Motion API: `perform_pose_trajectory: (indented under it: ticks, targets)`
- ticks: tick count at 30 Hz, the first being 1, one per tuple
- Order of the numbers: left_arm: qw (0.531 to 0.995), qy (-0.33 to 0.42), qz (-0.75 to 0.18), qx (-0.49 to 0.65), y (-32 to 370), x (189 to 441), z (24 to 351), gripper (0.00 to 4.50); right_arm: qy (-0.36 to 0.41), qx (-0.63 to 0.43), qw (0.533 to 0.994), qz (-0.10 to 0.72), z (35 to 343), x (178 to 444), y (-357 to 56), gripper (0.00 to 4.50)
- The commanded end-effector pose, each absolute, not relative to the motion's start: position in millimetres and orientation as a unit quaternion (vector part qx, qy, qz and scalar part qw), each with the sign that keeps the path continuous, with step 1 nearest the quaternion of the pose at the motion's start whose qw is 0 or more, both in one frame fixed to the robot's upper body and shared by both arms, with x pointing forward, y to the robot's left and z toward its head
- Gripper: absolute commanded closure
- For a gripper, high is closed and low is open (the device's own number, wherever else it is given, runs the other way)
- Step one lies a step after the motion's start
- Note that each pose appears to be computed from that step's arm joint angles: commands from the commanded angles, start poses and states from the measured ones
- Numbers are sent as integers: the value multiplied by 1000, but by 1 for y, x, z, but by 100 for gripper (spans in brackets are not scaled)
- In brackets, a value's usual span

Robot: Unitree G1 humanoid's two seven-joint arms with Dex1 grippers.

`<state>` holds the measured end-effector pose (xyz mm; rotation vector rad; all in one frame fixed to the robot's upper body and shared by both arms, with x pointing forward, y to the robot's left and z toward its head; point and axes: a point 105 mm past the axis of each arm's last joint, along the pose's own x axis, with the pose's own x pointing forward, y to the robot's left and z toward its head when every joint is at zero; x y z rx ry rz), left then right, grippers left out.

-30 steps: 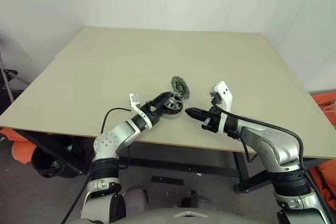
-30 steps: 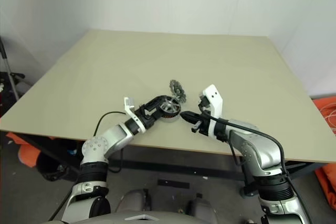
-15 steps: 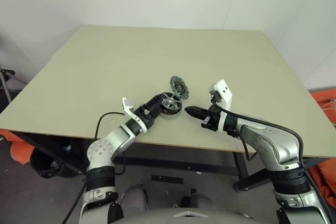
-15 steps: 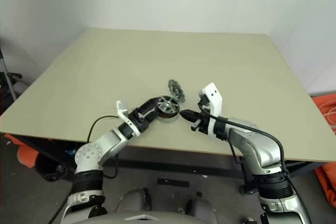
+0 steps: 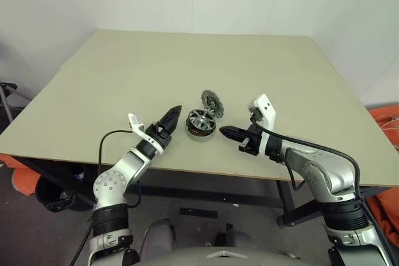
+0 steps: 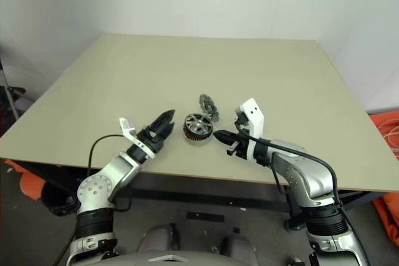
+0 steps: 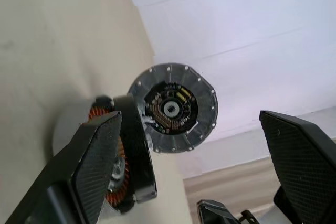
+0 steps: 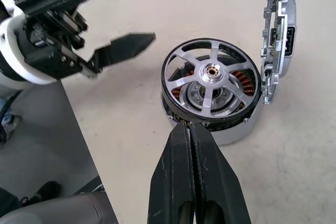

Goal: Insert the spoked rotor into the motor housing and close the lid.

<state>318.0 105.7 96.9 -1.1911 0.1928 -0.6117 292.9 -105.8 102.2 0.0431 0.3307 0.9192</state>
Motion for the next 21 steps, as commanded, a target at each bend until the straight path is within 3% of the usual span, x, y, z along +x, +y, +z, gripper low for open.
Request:
perform_pose_trajectory:
  ticks: [1,4,8,15,21]
  targets:
    - [815,35,-304,-492,108,319,117,2,131,11,882,452,118,294,-101,450]
    - [862,6,-301,-408,107,324,123,64,131,10,882,452,118,295,-101,450]
    - [919,-30,-301,-252,102,331,123,191,130,10,883,452,118,296,-100,450]
    - [925,-46,-360,-109,74,331,119,434,127,11,883,451,118,298,-98,450]
    - [912,-33,-403,-66,58,333,119,447,124,12,887,445,117,299,-99,450]
